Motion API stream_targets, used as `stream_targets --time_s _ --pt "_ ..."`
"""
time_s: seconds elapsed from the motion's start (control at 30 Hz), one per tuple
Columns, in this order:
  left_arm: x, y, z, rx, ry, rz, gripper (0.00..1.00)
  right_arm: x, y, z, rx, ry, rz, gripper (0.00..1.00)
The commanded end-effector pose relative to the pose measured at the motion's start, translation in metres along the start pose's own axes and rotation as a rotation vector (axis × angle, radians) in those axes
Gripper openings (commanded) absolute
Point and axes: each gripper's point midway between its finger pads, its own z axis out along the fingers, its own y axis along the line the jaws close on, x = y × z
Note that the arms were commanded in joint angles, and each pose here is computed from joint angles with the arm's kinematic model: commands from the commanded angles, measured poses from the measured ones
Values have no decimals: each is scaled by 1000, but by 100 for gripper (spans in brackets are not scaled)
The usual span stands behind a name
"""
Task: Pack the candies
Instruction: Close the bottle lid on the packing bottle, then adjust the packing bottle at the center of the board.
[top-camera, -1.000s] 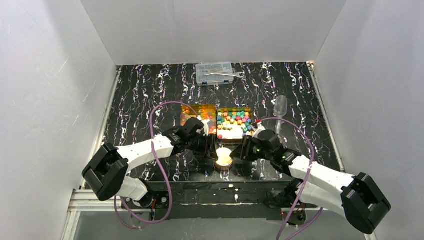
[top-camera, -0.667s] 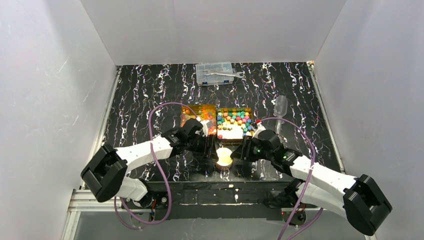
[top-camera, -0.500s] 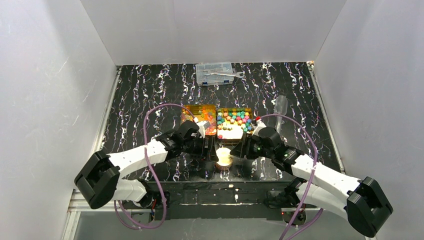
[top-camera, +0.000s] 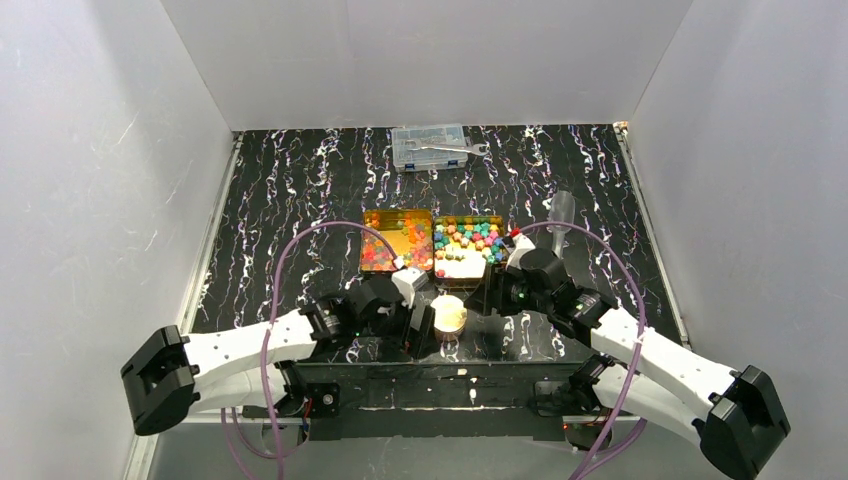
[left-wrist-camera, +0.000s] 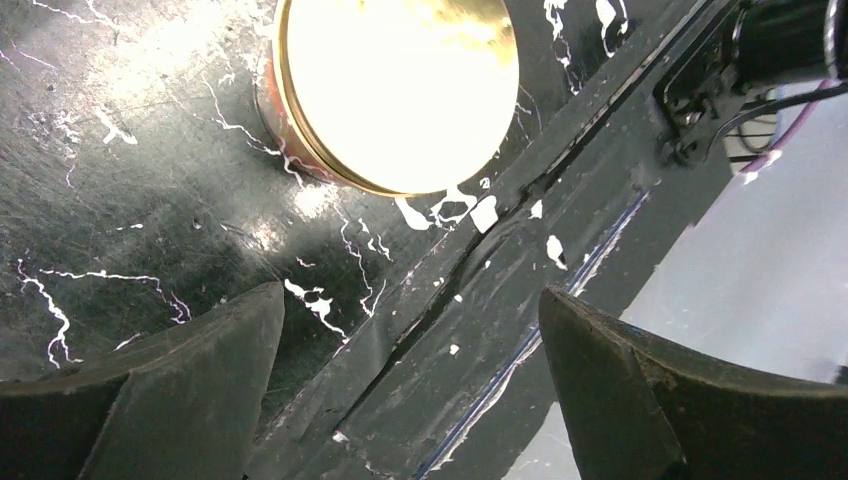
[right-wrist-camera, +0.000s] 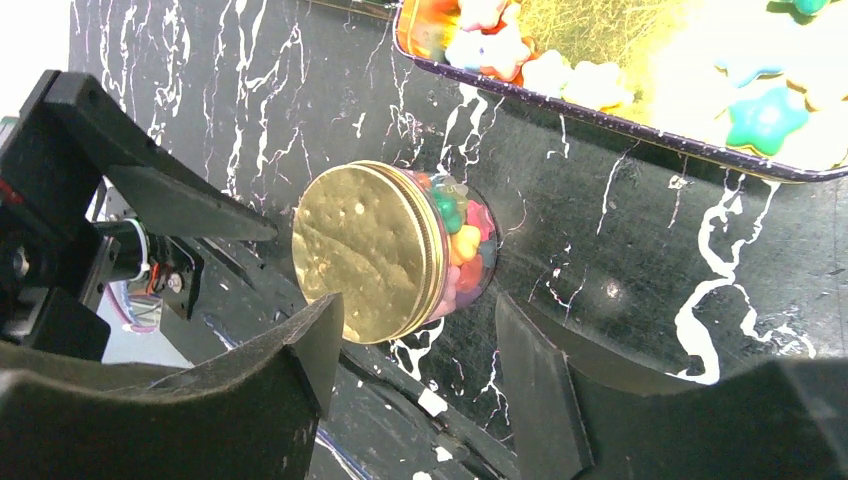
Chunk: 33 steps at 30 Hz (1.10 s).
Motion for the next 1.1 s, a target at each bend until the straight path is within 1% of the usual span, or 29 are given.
stream_targets --time_s 0.0,0.03,0.17,0.23,0.3,0.37,0.43,0.6,0.67,0.7,0.73,0.8,0.9,1.0,1.07 --pt "-5 15 -4 -141 -123 117 98 -17 11 -10 -9 -38 -60 67" --pt "-4 18 -4 -170 -146 135 98 -17 11 -11 -9 -38 -63 67" --pt "0 7 -2 -164 -230 217 98 -17 12 -14 -12 -41 -68 68" --pt "1 6 -1 -196 -280 276 98 -17 13 -15 -17 -39 -73 69" --pt "1 -4 3 -167 -351 374 98 -15 13 -15 -17 -29 -76 70" --pt "-1 -15 6 -117 -428 430 98 -15 14 -16 -20 -23 -79 71" --pt "-2 -16 11 -107 -457 443 98 -14 14 -18 -21 -22 -81 71" --pt "1 -12 31 -137 -450 518 98 -10 12 -22 -28 -26 -78 72" --pt "-2 -6 34 -155 -492 527 98 -8 12 -23 -34 -27 -72 72" --pt "-7 -8 33 -147 -542 520 98 -7 12 -24 -37 -30 -71 72" --pt "-5 -1 35 -167 -545 535 98 -7 12 -25 -39 -32 -69 72" --pt "-11 -1 33 -166 -604 534 98 -6 12 -27 -42 -36 -69 72" --pt "-9 4 41 -180 -619 562 98 -5 12 -27 -46 -41 -66 72" --pt "-12 9 44 -196 -658 558 98 -3 11 -26 -50 -38 -65 72" --pt "-11 12 51 -197 -645 557 98 -2 11 -25 -53 -34 -65 72"
